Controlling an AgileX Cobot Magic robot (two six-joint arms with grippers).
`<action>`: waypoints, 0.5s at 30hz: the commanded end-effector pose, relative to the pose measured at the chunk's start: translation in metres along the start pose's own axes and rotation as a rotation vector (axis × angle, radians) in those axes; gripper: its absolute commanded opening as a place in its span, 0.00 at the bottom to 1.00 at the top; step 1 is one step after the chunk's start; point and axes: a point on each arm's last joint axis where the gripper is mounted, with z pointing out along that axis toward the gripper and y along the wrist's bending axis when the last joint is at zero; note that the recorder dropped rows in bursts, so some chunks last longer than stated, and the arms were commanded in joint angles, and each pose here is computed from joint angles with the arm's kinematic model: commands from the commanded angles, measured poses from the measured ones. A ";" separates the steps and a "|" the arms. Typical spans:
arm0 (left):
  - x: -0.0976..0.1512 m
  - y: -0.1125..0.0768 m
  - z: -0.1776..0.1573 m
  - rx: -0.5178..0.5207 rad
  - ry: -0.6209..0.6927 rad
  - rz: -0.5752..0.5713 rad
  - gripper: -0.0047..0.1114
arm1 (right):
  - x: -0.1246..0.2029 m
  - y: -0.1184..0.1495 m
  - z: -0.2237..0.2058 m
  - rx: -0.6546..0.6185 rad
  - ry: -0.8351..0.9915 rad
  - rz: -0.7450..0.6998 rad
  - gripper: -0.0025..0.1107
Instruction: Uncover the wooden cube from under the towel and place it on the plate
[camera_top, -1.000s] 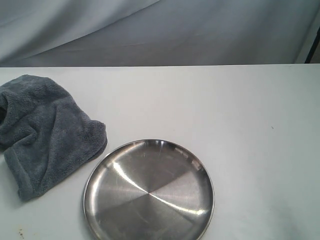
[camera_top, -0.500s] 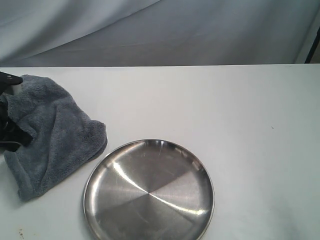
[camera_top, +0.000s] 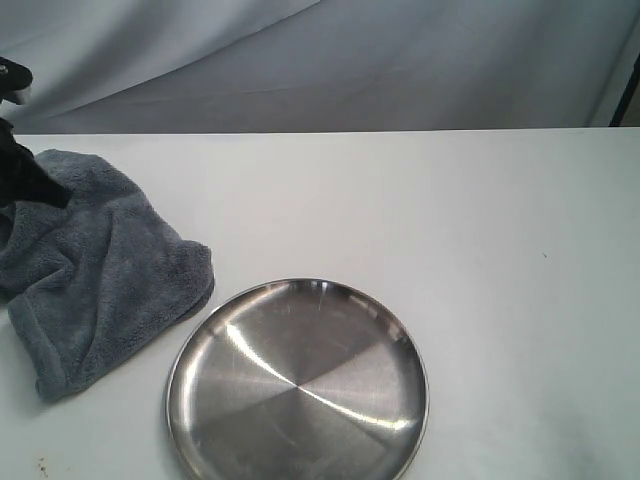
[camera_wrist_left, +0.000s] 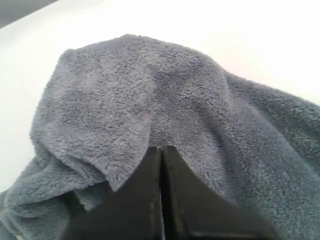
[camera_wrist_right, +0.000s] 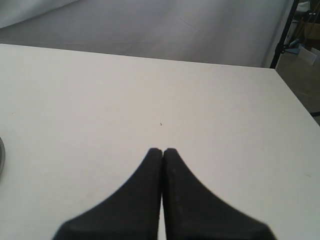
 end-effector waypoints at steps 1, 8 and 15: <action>0.005 0.020 -0.002 -0.062 0.002 -0.006 0.04 | 0.001 0.000 0.000 0.007 -0.005 0.003 0.02; 0.034 0.053 -0.007 -0.096 0.124 -0.297 0.04 | 0.001 0.000 0.000 0.007 -0.005 0.003 0.02; 0.055 0.046 -0.012 -0.022 0.350 -0.298 0.04 | 0.001 0.000 0.000 0.007 -0.005 0.003 0.02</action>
